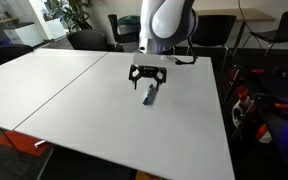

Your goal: Put the marker in the cup

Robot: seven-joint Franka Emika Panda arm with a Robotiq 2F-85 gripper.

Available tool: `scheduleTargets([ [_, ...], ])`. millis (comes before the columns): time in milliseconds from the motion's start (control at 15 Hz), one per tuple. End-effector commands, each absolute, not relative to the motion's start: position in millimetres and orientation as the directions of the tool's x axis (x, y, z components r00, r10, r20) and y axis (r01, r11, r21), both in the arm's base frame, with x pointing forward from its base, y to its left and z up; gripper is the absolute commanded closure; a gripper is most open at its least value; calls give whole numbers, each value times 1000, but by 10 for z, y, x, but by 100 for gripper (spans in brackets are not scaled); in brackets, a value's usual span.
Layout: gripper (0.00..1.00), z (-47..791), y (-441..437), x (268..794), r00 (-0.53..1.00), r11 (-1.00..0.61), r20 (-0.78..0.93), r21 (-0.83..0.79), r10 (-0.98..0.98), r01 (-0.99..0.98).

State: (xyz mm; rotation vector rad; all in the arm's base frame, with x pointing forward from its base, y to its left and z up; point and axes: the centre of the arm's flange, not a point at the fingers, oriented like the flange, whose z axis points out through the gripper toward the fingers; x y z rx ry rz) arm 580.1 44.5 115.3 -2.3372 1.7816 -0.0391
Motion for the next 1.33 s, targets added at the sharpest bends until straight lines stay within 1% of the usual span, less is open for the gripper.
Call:
scheduleTargets([
  [0,0,1014,488,5853,230,-211,-89,-182,-969,-960],
  [200,0,953,492,5836,228,-211,-82,-177,-970,-961],
  [267,3,943,494,5835,229,-212,-81,-176,-970,-961],
  [333,11,935,490,5834,227,-211,-79,-176,-971,-962],
  [400,25,925,483,5830,225,-209,-77,-176,-971,-962],
  [533,38,924,479,5822,221,-205,-78,-176,-972,-963],
  [600,47,924,473,5820,218,-202,-76,-176,-973,-963],
  [1000,94,920,427,5811,190,-176,-74,-164,-979,-971],
  [1067,98,917,418,5811,181,-168,-72,-159,-981,-973],
  [1200,87,906,389,5812,170,-159,-68,-147,-983,-976],
  [1267,88,898,374,5813,158,-147,-67,-140,-985,-979],
])
